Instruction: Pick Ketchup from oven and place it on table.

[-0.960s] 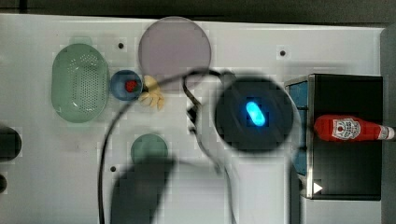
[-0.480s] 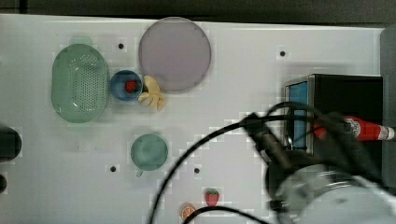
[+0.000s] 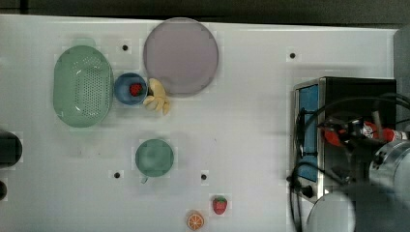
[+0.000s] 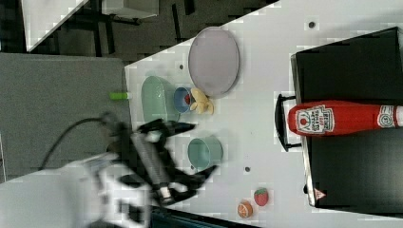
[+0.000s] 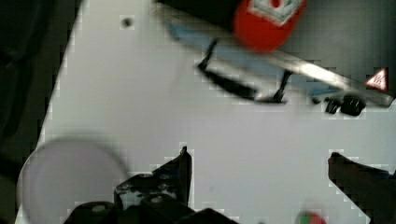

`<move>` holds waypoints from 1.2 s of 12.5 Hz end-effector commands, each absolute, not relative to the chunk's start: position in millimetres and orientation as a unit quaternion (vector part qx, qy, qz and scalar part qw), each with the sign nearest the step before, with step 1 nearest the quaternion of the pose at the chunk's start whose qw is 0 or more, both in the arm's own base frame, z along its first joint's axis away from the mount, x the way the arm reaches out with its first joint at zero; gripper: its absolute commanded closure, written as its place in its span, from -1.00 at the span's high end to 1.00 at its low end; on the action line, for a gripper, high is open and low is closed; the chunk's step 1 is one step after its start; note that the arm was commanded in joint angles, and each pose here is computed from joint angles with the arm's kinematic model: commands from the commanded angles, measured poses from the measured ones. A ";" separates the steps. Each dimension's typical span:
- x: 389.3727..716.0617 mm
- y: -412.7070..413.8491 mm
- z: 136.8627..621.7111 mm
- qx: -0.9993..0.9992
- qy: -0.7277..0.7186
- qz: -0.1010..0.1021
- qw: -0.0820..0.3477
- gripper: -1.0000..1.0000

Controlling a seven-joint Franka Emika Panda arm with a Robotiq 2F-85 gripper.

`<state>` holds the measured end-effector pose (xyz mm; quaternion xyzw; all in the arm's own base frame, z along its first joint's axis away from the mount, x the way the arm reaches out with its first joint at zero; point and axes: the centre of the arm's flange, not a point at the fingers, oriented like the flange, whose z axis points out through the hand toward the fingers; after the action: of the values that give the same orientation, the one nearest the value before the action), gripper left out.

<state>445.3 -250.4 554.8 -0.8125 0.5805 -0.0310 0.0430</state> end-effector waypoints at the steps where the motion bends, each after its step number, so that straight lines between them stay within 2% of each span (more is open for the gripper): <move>1: 445.9 -278.4 538.2 -0.790 0.610 -0.043 0.042 1.00; 5: 455.3 -332.3 490.2 -0.760 0.647 -0.067 0.014 1.00; 8: 463.6 -363.2 451.7 -0.740 0.669 -0.072 -0.008 1.00; 12: 467.8 -385.5 399.2 -0.688 0.725 -0.034 -0.001 1.00; 15: 470.1 -389.7 375.7 -0.680 0.733 -0.019 -0.014 1.00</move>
<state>473.5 -387.9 359.0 -0.6994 0.7143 -0.0149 -0.0194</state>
